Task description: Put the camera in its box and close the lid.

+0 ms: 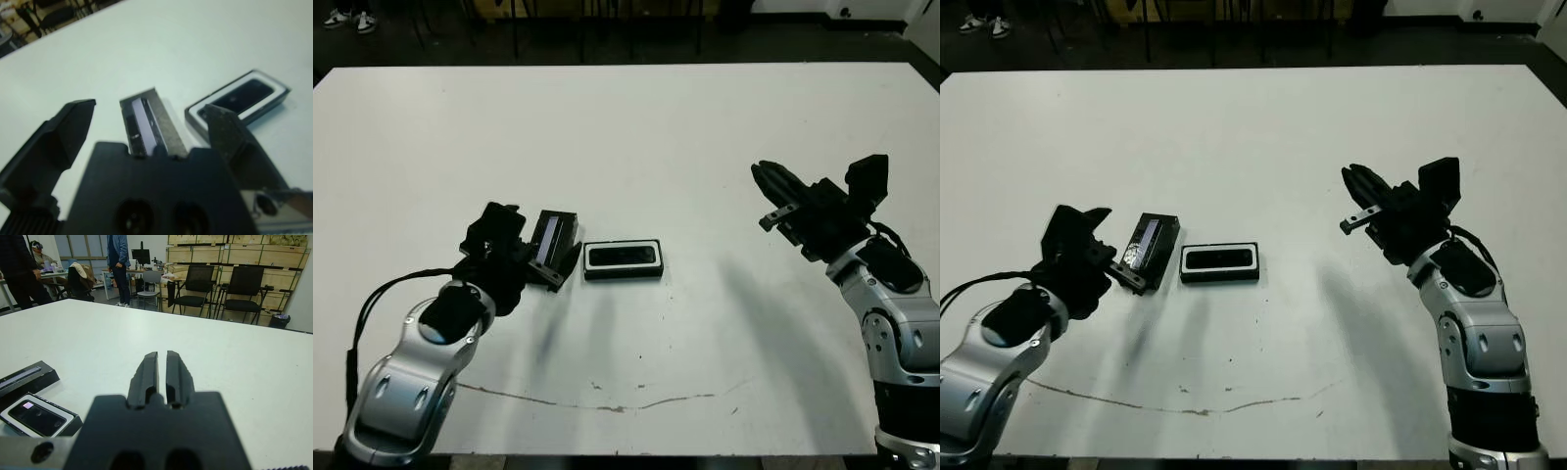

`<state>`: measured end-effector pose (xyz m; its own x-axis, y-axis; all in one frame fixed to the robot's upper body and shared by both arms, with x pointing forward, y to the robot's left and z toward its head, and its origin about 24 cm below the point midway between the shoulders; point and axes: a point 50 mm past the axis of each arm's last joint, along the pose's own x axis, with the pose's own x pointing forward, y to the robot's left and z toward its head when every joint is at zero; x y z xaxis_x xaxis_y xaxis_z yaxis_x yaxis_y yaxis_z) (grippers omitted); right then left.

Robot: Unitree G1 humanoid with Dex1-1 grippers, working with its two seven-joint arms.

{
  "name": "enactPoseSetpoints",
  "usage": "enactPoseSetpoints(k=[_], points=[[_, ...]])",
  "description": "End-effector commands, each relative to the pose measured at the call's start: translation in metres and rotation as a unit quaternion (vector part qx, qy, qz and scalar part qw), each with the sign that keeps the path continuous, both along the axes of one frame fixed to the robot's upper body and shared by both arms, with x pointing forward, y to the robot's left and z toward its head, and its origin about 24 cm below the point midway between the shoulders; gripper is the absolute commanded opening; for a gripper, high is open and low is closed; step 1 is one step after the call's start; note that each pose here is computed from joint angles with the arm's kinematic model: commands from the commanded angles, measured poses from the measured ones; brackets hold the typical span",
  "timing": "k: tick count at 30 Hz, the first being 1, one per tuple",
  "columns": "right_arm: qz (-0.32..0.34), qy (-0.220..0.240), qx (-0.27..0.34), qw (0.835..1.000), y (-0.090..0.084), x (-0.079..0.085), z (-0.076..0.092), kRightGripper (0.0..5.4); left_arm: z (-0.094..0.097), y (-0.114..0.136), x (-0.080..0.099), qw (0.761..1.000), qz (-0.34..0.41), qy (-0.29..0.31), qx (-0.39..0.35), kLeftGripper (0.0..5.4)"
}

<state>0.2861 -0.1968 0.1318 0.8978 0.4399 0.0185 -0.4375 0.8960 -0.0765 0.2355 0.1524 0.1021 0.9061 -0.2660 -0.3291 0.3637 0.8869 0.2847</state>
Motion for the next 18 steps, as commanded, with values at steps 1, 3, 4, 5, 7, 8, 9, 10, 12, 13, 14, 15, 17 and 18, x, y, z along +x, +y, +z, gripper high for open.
enactPoseSetpoints(k=[1, 3, 4, 5, 7, 8, 9, 10, 12, 13, 14, 15, 17, 18], points=[[-0.006, 0.023, 0.002, 1.0, -0.003, -0.003, -0.008, 0.0, -0.012, -0.002, -0.001, 0.999, 0.029, 0.022, -0.007, 5.39], [-0.006, 0.02, 0.0, 1.0, -0.003, -0.003, -0.008, 0.0, -0.014, -0.006, -0.001, 0.999, 0.043, 0.025, -0.02, 5.39], [-0.006, 0.019, -0.001, 1.0, -0.003, -0.003, -0.008, 0.0, -0.015, -0.008, -0.001, 0.998, 0.048, 0.026, -0.025, 5.39], [-0.008, 0.02, -0.002, 1.0, -0.003, -0.003, -0.008, 0.0, -0.015, -0.009, -0.001, 0.998, 0.052, 0.029, -0.032, 5.39], [-0.008, 0.021, 0.001, 1.0, -0.003, -0.003, -0.008, 0.0, -0.017, -0.011, -0.001, 0.996, 0.058, 0.036, -0.05, 5.39], [-0.006, 0.021, 0.002, 1.0, -0.004, -0.003, -0.008, 0.0, -0.017, -0.011, -0.002, 0.996, 0.06, 0.038, -0.056, 5.39], [-0.005, 0.021, 0.002, 1.0, -0.004, -0.003, -0.009, 0.0, -0.017, -0.012, -0.002, 0.996, 0.061, 0.039, -0.058, 5.39], [-0.004, 0.021, 0.002, 1.0, -0.004, -0.003, -0.009, 0.0, -0.018, -0.012, -0.002, 0.996, 0.061, 0.04, -0.058, 5.39], [-0.005, 0.021, 0.001, 1.0, -0.004, -0.003, -0.008, 0.0, -0.019, -0.012, -0.003, 0.995, 0.06, 0.042, -0.066, 5.39], [-0.006, 0.021, 0.0, 1.0, -0.005, -0.003, -0.008, 0.0, -0.02, -0.012, -0.003, 0.995, 0.062, 0.044, -0.071, 5.39], [-0.007, 0.021, -0.002, 1.0, -0.005, -0.004, -0.008, 0.0, -0.021, -0.012, -0.004, 0.994, 0.064, 0.045, -0.078, 5.39], [-0.008, 0.021, -0.003, 1.0, -0.005, -0.004, -0.008, 0.0, -0.021, -0.013, -0.005, 0.993, 0.065, 0.046, -0.082, 5.39], [-0.006, 0.02, 0.0, 1.0, -0.005, -0.004, -0.008, 0.0, -0.022, -0.012, -0.006, 0.993, 0.067, 0.045, -0.085, 5.39], [-0.005, 0.021, 0.003, 1.0, -0.004, -0.004, -0.008, 0.0, -0.023, -0.012, -0.006, 0.993, 0.068, 0.043, -0.085, 5.39]])
